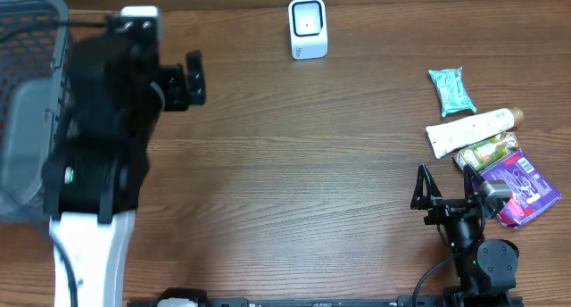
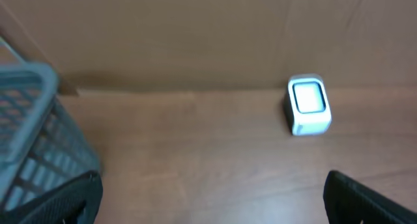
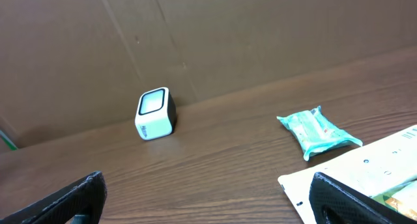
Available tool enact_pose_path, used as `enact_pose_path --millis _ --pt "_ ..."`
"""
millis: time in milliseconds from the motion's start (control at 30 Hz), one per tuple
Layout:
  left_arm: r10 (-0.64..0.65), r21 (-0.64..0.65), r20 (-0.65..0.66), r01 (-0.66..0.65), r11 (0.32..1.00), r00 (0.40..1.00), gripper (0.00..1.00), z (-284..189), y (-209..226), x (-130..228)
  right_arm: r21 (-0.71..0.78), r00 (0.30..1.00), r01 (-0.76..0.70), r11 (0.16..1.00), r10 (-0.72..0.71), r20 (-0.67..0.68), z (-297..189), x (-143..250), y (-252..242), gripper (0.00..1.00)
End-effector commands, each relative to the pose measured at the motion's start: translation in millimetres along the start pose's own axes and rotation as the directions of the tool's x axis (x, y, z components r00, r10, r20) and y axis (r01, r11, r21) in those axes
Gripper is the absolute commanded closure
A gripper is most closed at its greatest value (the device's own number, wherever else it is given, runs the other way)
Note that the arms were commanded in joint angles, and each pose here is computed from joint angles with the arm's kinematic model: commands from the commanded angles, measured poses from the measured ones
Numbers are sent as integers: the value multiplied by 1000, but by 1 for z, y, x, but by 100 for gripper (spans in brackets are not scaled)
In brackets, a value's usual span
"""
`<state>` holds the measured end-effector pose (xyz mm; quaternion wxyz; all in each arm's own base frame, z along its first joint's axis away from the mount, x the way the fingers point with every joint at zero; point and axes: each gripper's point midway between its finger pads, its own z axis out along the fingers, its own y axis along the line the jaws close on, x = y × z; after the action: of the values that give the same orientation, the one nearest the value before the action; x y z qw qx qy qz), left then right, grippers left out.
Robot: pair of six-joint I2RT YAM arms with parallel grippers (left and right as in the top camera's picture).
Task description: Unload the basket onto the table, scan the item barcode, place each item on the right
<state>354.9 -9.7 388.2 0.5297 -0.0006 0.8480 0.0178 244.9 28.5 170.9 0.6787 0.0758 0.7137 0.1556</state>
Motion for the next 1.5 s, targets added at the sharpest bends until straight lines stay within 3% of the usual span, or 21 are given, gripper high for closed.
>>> enact_pose_path --millis 0,267,500,600,700,1133,1467 --pt "51 34 60 -53 998 997 0 -13 3 24 -10 1000 3 1000 -3 4 0 2 1 0" --pt "94 10 304 -102 995 948 0 -38 5 80 -10 1000 3 1000 -3 4 0 2 1 0" --pt "137 -15 423 -144 989 896 0 -41 3 124 -10 1000 3 1000 -3 4 0 2 1 0" --pt "205 -10 469 -227 974 859 0 -40 -6 141 -10 1000 4 1000 -4 4 0 2 1 0" --pt "250 -17 482 -277 961 840 0 -37 -10 160 -10 1000 4 1000 -4 4 0 2 1 0" --pt "257 -50 495 -269 962 830 0 -20 -7 216 -10 1000 3 1000 -3 4 0 2 1 0" --pt "261 -50 370 -262 964 892 1 4 -1 257 -10 1000 3 1000 -3 4 0 2 1 0"
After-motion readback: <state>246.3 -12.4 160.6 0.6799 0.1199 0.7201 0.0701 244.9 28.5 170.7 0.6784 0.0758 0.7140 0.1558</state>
